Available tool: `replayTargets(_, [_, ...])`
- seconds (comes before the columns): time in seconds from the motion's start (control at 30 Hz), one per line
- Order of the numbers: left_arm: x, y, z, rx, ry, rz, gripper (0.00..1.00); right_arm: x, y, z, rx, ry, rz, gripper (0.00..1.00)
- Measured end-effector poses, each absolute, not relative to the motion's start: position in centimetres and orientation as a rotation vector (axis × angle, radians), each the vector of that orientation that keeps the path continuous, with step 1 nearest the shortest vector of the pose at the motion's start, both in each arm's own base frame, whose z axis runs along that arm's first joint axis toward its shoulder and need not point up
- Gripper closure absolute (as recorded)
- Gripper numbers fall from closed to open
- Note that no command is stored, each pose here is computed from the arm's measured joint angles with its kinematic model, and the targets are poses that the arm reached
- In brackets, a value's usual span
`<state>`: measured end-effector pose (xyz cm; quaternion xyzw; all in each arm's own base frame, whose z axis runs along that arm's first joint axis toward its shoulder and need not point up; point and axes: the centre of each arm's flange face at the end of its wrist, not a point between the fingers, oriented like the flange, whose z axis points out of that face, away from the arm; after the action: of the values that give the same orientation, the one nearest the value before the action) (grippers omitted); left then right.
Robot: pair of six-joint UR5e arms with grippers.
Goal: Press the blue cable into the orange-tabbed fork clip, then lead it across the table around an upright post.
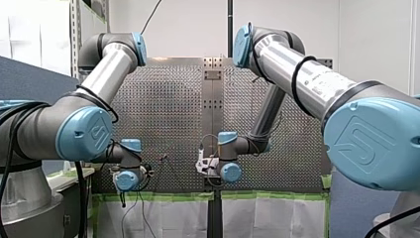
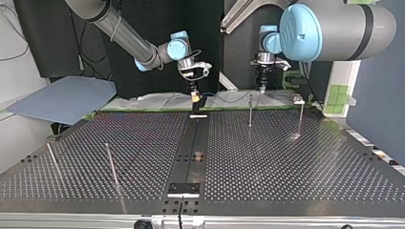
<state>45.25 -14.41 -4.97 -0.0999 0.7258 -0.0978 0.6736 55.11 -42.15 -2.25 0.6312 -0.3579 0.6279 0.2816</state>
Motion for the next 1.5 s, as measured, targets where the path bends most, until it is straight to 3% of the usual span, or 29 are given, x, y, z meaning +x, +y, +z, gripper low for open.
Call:
replayTargets(0.87, [49.1, -13.9, -4.2, -0.23, 1.613, -0.207, 1.0, 53.9, -42.7, -3.7, 1.737, -0.974, 1.603, 1.0])
replayTargets(1.5, [52.7, -13.4, -3.4, -0.243, 1.624, -0.203, 1.0, 52.6, -45.0, -3.7, 1.695, -0.992, 1.594, 1.0])
